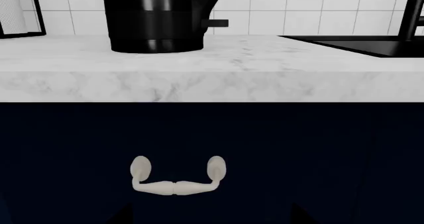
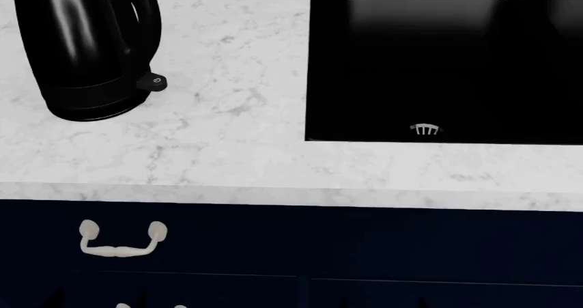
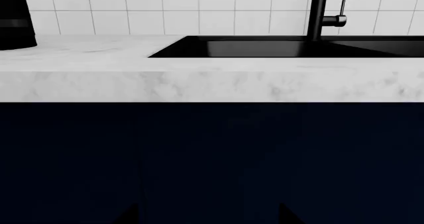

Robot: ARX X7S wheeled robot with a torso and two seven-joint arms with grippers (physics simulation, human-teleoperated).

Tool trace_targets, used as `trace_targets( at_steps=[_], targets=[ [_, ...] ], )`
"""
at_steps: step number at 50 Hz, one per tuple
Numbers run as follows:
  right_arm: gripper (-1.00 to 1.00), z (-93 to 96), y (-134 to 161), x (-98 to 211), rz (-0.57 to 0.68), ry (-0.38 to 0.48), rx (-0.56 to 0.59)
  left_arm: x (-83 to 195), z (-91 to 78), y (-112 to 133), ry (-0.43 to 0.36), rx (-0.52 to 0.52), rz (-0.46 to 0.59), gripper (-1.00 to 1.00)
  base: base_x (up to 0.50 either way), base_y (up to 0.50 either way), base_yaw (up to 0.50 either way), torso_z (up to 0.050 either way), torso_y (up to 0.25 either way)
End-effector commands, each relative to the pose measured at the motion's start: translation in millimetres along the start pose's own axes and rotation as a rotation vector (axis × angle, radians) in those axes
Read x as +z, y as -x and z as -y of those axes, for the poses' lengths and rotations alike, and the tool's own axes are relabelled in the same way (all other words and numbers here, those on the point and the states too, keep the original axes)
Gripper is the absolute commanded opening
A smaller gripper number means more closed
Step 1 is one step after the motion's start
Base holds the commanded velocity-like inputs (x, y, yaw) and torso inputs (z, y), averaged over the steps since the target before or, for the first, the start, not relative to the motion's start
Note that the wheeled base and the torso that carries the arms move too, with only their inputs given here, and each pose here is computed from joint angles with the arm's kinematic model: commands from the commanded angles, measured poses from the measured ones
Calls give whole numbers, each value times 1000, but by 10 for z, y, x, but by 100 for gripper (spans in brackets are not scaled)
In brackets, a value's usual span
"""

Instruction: Press down the lever to turn on the electric kettle.

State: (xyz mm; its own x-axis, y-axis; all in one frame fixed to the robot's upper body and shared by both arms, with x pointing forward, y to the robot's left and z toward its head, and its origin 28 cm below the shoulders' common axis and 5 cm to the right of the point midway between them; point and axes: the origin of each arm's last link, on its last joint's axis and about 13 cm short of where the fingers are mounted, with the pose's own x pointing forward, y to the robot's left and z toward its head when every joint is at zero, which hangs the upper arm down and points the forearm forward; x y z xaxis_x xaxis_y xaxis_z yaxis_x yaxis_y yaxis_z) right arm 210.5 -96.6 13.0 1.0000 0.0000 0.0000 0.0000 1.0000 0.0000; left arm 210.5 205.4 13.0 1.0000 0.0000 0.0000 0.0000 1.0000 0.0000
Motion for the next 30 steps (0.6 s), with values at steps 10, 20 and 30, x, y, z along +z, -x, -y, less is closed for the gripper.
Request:
trace_targets(
  at_steps=[10,20,30],
  targets=[
    [100,-62,43,32,48,65,-3,44,36,112,-28,-7,31,100,0,0,0,0,0],
    [100,-60,49,248,85,78,-12,258,2,142,-52,24,89,100,0,0,0,0,0],
    [100,-3,128,731,191,110,-42,868,-96,276,-73,65,235,100,0,0,0,0,0]
  ],
)
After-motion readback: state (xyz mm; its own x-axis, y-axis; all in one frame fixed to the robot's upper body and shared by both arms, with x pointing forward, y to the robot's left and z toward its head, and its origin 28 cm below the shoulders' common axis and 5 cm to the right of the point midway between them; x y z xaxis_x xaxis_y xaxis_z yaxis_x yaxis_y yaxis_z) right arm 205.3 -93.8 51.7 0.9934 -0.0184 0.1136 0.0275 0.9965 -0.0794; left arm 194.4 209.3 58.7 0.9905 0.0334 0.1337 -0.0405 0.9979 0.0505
